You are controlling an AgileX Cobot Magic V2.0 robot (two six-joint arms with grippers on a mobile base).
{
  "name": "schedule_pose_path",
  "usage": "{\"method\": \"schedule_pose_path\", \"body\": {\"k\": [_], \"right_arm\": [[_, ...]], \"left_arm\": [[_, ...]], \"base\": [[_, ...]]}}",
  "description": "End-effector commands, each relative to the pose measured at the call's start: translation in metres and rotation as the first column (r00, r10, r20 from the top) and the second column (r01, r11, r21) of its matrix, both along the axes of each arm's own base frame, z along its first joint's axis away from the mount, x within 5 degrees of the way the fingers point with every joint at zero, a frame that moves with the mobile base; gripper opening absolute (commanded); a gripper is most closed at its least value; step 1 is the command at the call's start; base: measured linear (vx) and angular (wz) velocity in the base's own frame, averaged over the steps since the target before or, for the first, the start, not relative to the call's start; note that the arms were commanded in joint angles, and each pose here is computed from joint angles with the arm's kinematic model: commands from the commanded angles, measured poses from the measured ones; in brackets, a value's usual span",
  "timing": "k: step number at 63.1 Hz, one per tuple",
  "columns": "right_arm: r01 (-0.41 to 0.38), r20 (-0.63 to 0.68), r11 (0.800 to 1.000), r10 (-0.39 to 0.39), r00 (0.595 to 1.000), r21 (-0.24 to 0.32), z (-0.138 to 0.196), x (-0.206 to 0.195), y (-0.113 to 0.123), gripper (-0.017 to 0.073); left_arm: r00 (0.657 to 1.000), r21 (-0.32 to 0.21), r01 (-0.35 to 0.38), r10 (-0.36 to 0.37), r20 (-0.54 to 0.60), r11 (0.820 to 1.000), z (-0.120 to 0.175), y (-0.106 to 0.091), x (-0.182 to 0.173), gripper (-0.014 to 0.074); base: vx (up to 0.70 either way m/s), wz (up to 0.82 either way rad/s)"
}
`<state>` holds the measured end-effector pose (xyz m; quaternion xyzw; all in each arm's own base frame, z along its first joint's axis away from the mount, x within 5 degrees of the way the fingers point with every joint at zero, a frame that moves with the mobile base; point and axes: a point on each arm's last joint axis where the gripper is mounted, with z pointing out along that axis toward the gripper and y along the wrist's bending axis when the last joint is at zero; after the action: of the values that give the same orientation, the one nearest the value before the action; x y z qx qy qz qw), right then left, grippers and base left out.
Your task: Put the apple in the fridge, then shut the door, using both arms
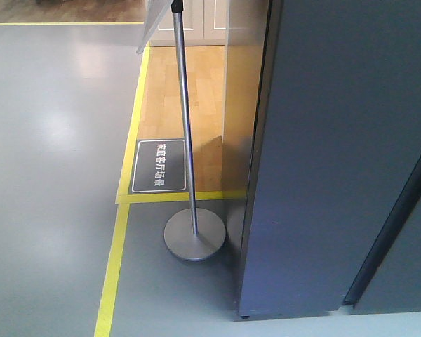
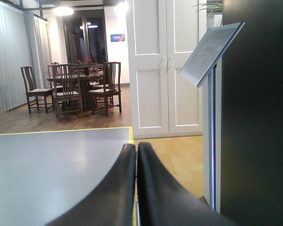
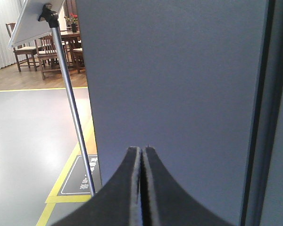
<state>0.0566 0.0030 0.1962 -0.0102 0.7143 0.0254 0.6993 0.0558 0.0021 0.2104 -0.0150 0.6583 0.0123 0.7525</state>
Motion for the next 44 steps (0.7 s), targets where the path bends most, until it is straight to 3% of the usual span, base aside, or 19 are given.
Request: {"method": "schedule_pose_path", "body": {"k": [1, 44], "right_arm": [[0.011, 0.088, 1.0, -0.01, 0.996, -0.009, 0.0036, -0.0008, -0.0008, -0.0003], [0.011, 0.089, 1.0, -0.01, 0.996, -0.011, 0.0039, -0.0009, -0.0008, -0.0003]], "left_arm": [[0.998, -0.011, 0.006, -0.005, 0.065, 1.0, 0.0001, -0.0003, -0.0013, -0.0006], [0.998, -0.011, 0.006, -0.005, 0.065, 1.0, 0.0001, -0.0003, -0.0013, -0.0006]], "base": [[0.0, 0.0], [0.0, 0.0]]}}
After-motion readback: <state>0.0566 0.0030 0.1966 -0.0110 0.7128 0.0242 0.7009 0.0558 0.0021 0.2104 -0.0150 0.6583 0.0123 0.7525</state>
